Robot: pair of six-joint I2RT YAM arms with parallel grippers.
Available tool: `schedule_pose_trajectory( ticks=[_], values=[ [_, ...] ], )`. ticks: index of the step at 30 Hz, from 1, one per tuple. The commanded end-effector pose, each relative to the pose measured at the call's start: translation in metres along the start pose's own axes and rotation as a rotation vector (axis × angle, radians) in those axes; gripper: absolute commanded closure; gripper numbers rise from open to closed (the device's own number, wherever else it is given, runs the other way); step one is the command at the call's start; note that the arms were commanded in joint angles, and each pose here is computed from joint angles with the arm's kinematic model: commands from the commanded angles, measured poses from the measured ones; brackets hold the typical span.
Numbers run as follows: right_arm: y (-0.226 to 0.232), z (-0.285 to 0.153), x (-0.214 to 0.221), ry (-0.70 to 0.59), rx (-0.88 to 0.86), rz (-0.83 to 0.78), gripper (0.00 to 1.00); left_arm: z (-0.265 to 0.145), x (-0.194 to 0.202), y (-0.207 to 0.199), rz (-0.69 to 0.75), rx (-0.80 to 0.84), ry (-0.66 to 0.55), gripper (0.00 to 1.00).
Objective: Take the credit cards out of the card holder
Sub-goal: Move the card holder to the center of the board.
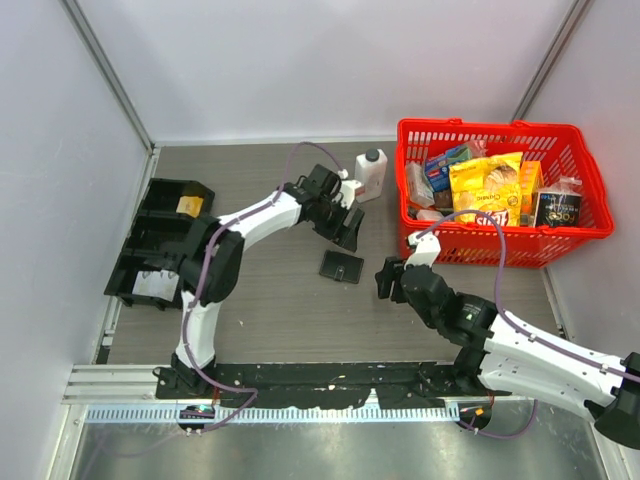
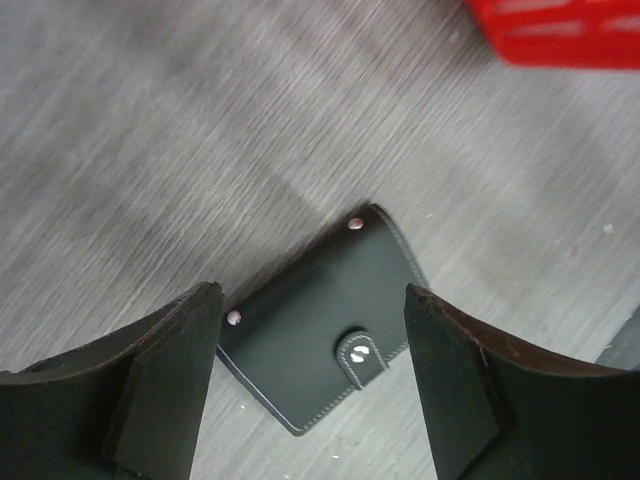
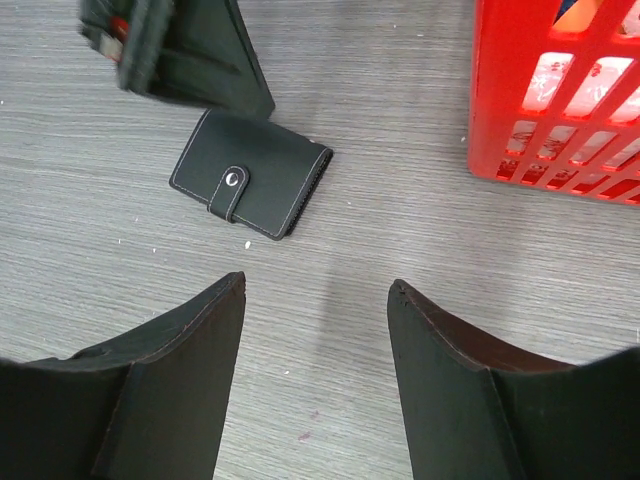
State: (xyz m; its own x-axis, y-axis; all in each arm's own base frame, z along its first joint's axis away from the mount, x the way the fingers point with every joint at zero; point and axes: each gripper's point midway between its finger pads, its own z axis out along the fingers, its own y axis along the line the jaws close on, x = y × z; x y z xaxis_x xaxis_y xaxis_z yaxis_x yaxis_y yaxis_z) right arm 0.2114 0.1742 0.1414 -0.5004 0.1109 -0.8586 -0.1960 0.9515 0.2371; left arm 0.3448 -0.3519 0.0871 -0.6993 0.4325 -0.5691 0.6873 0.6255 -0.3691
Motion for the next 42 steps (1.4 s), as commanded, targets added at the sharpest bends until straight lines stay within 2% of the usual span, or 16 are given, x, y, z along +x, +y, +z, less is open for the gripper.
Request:
schedule_pose_trajectory(
  ticks=[1,7,13,21,25,29,36,40,42],
  values=[
    [0.000,-0.006,-0.012,-0.036,0.006,0.039,0.37,0.013,0.037,0.003,0.039,0.053,0.185,0.26],
    [-0.003,-0.007,-0.006,-0.022,0.008,0.040,0.37,0.010,0.055,0.003,-0.008,0.038,0.185,0.38],
    [0.002,-0.004,-0.002,-0.008,-0.012,0.040,0.37,-0.002,0.083,-0.010,-0.195,0.030,0.153,0.39],
    [0.017,0.007,0.021,0.062,-0.065,0.093,0.40,-0.019,0.099,-0.043,-0.453,0.051,0.017,0.41],
    [0.024,0.011,0.026,0.070,-0.080,0.131,0.42,-0.030,0.096,-0.034,-0.585,-0.028,-0.095,0.39],
    [0.027,0.014,0.029,0.081,-0.077,0.128,0.43,-0.038,0.078,-0.022,-0.624,-0.109,-0.191,0.36],
    [0.027,0.014,0.022,0.060,-0.068,0.121,0.43,-0.021,0.070,-0.018,-0.531,-0.129,-0.066,0.39],
    [0.028,0.014,0.020,0.058,-0.070,0.123,0.43,-0.013,0.083,-0.017,-0.512,-0.132,0.034,0.47],
    [0.029,0.014,0.021,0.060,-0.073,0.123,0.43,-0.010,0.090,-0.016,-0.508,-0.138,0.066,0.56]
  ],
)
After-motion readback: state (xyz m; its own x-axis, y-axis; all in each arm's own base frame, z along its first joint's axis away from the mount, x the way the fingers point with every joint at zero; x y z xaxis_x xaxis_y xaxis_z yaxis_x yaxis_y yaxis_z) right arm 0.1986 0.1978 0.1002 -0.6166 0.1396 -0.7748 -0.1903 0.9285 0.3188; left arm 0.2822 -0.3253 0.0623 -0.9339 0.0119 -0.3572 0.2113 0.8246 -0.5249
